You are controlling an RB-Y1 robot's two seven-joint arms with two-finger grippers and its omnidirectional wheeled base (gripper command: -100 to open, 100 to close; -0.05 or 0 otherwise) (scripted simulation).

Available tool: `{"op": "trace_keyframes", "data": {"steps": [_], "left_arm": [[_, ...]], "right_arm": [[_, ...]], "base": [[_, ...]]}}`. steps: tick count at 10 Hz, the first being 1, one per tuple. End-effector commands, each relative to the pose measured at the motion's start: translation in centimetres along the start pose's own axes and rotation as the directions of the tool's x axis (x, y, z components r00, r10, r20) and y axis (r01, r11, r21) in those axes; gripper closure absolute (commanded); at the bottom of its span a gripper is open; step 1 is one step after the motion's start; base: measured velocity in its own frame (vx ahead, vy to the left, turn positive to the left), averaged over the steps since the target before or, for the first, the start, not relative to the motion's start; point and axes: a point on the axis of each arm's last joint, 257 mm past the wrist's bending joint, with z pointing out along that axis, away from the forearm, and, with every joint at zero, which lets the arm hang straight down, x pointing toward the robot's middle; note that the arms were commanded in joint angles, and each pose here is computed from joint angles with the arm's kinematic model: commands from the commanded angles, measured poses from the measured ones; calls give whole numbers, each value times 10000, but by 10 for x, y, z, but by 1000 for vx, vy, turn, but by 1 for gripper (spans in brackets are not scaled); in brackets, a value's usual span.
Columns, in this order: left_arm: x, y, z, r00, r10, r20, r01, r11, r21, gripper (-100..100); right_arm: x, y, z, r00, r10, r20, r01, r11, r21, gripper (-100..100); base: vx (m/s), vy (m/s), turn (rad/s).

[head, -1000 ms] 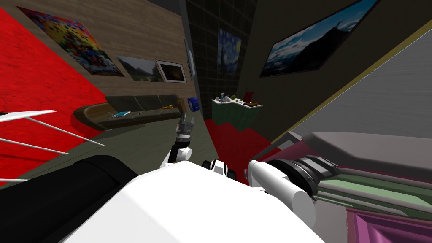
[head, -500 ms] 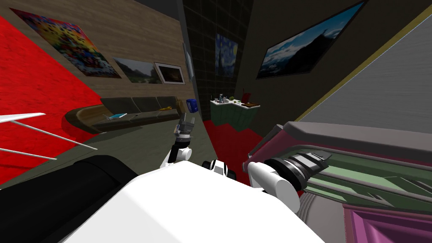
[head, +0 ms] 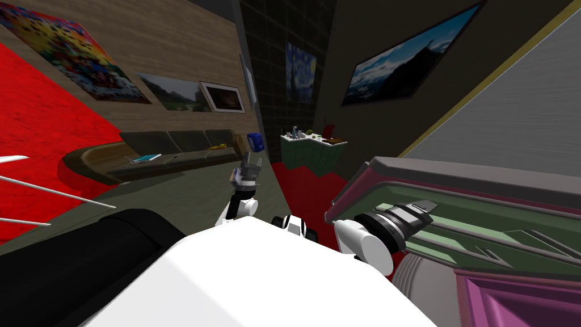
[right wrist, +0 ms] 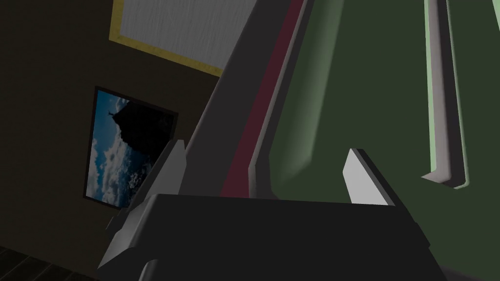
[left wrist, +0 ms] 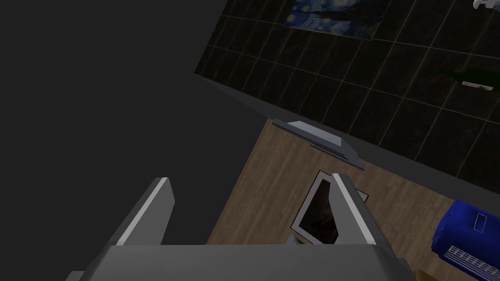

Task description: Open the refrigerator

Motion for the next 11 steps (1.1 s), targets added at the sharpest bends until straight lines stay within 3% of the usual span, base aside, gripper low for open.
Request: {"op": "trace_keyframes", "data": {"steps": [1,11], "left_arm": [[0,0,0,10000,-1,0,1,10000,1,0],[0,0,0,10000,-1,0,1,10000,1,0]], "right_arm": [[-6,4,6,9999,86,99,-89,9993,361,-100],[-19,22,21,9931,1050,520,-1098,9890,994,-100]], "base": [[52,-7,-104],[58,7,-71]]}}
